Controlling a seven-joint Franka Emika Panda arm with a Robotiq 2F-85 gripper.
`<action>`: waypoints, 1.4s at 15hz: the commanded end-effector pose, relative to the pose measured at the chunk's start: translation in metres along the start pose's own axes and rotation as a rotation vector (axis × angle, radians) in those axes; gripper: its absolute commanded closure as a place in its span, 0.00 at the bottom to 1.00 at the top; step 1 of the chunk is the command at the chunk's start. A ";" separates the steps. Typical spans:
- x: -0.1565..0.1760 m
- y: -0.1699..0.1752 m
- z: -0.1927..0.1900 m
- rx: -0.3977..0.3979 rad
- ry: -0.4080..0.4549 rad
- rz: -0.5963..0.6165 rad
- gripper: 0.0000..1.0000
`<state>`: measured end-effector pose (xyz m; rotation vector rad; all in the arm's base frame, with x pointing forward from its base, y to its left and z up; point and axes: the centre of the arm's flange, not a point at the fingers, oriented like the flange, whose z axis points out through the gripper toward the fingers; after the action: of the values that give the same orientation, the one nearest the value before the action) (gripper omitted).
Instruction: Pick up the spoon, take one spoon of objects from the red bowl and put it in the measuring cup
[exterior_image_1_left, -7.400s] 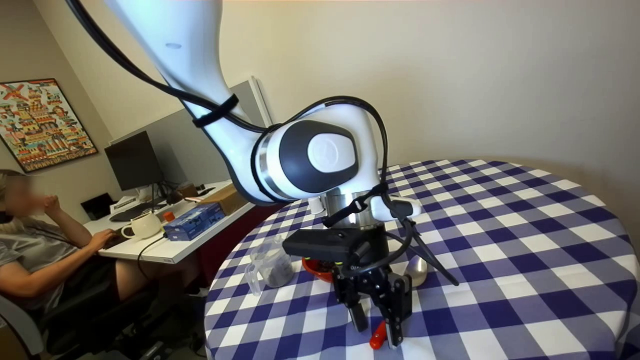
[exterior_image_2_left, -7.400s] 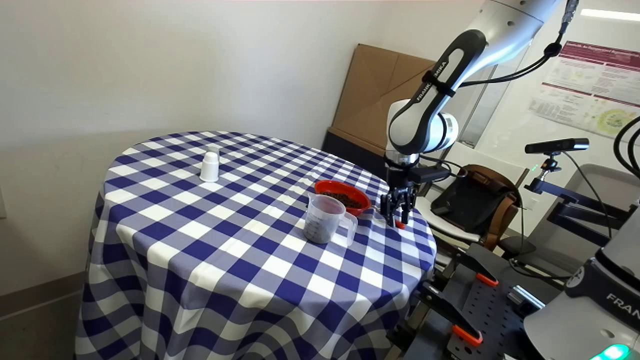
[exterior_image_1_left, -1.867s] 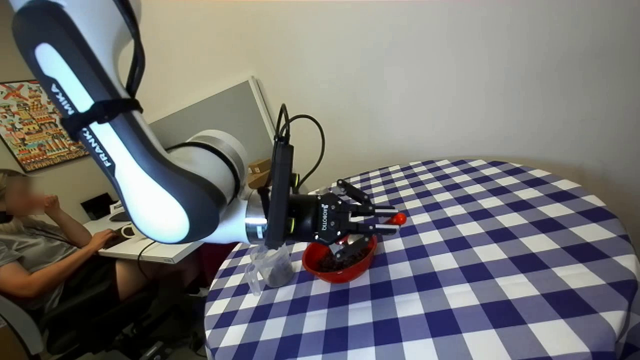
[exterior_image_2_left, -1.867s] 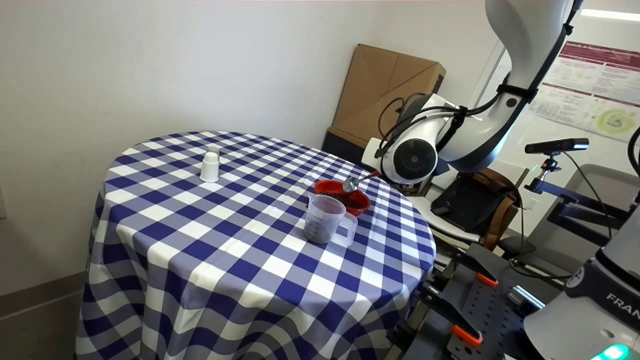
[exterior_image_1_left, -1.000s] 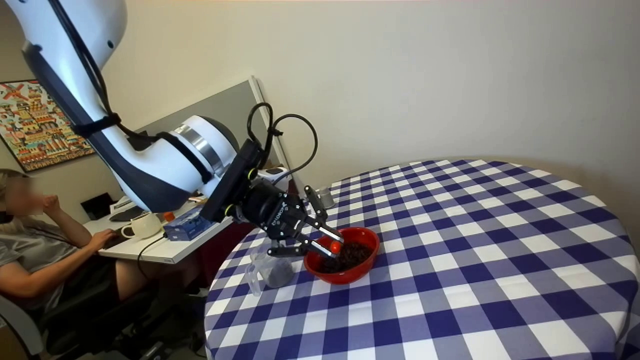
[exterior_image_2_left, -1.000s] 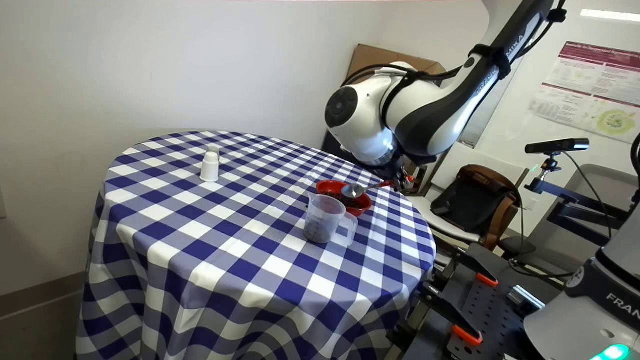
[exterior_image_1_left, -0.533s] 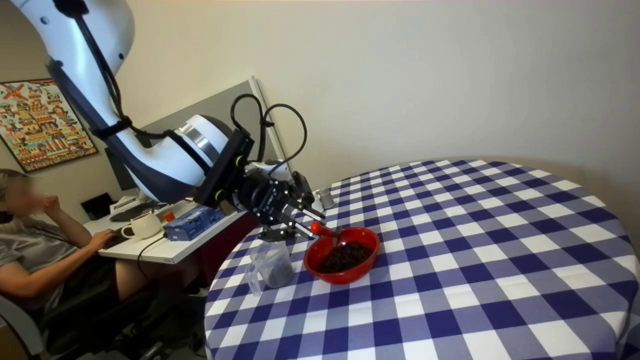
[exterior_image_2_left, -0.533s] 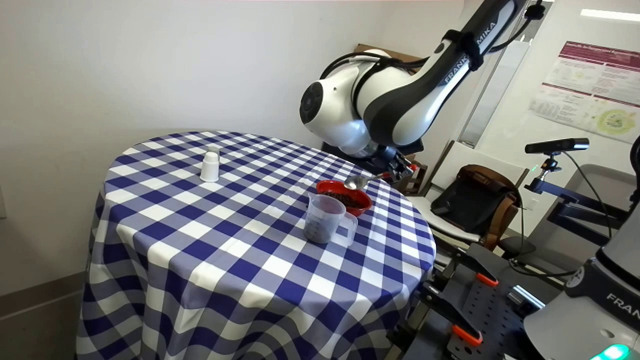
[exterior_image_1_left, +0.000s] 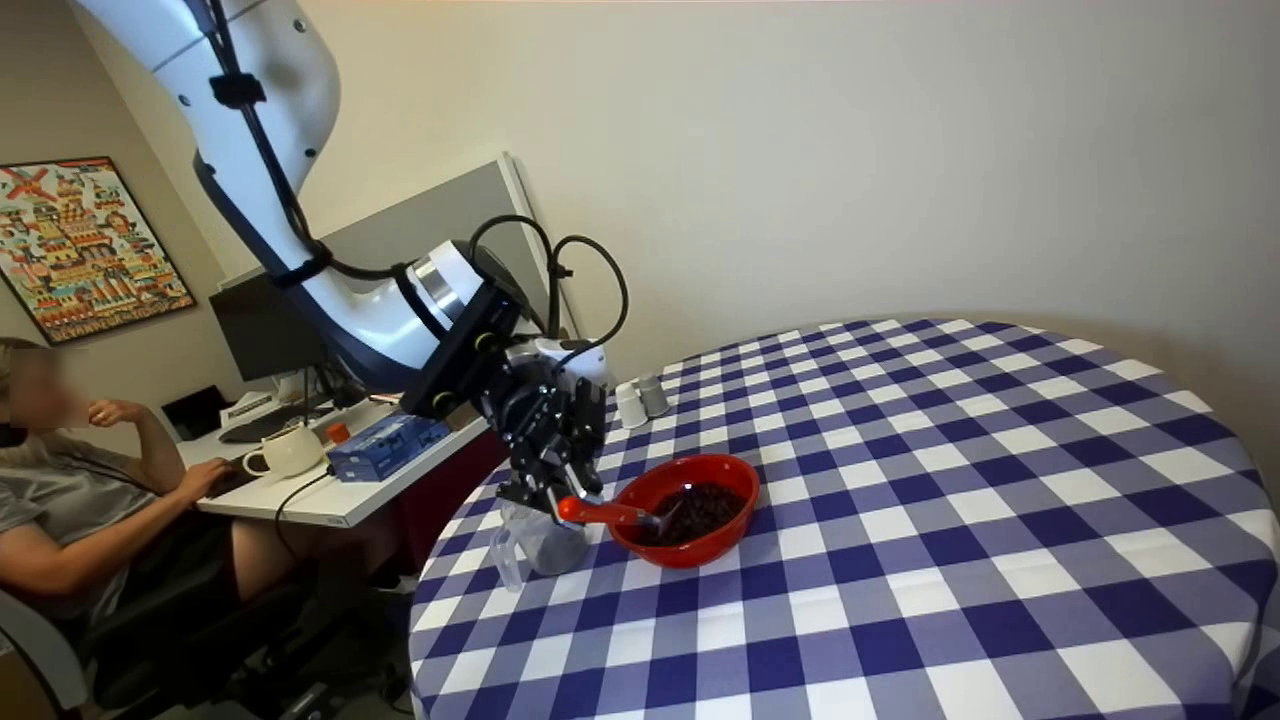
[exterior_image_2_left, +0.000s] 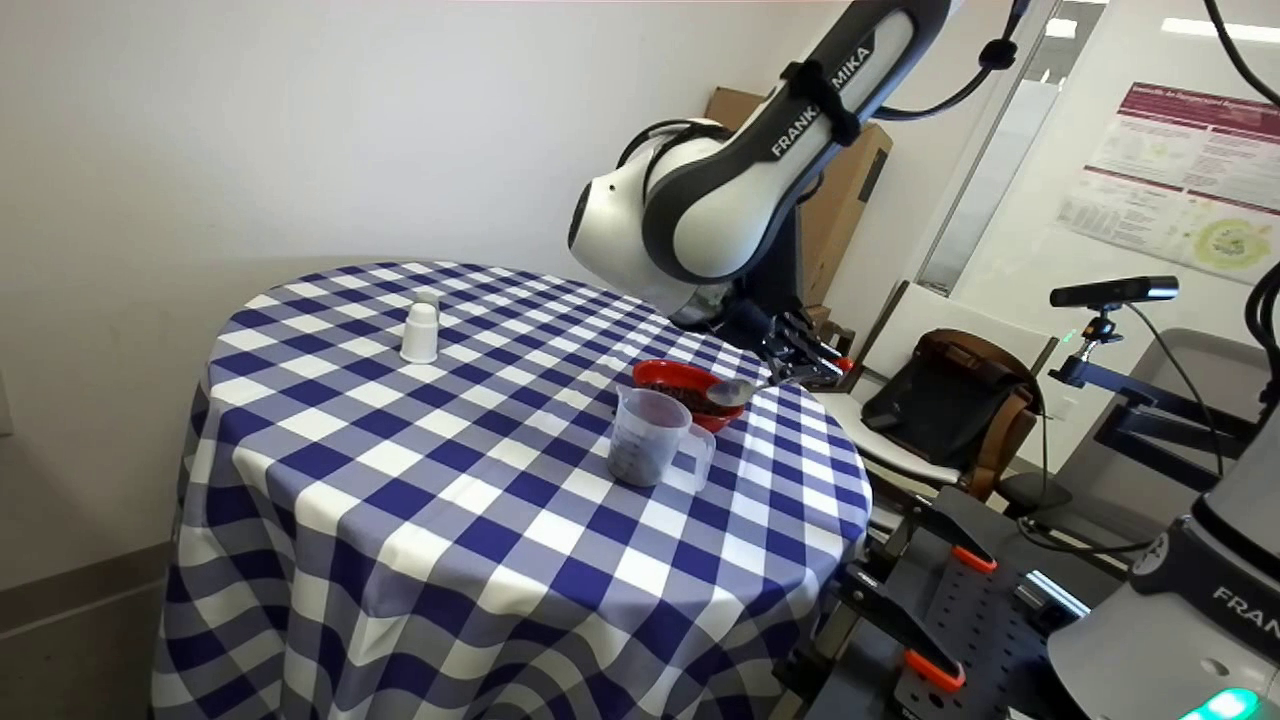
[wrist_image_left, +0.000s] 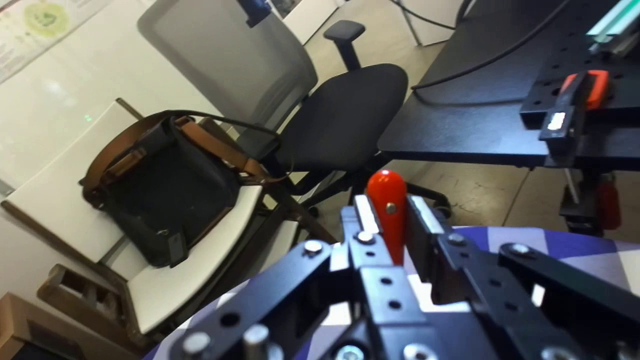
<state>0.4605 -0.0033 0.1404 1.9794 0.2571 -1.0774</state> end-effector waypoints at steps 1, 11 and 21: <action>0.027 0.011 -0.012 0.143 -0.073 0.036 0.95; 0.079 0.040 -0.005 0.255 -0.123 0.120 0.95; 0.089 0.025 -0.014 0.325 -0.144 0.102 0.95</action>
<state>0.5287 -0.0321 0.0924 2.1449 -0.0731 -1.2012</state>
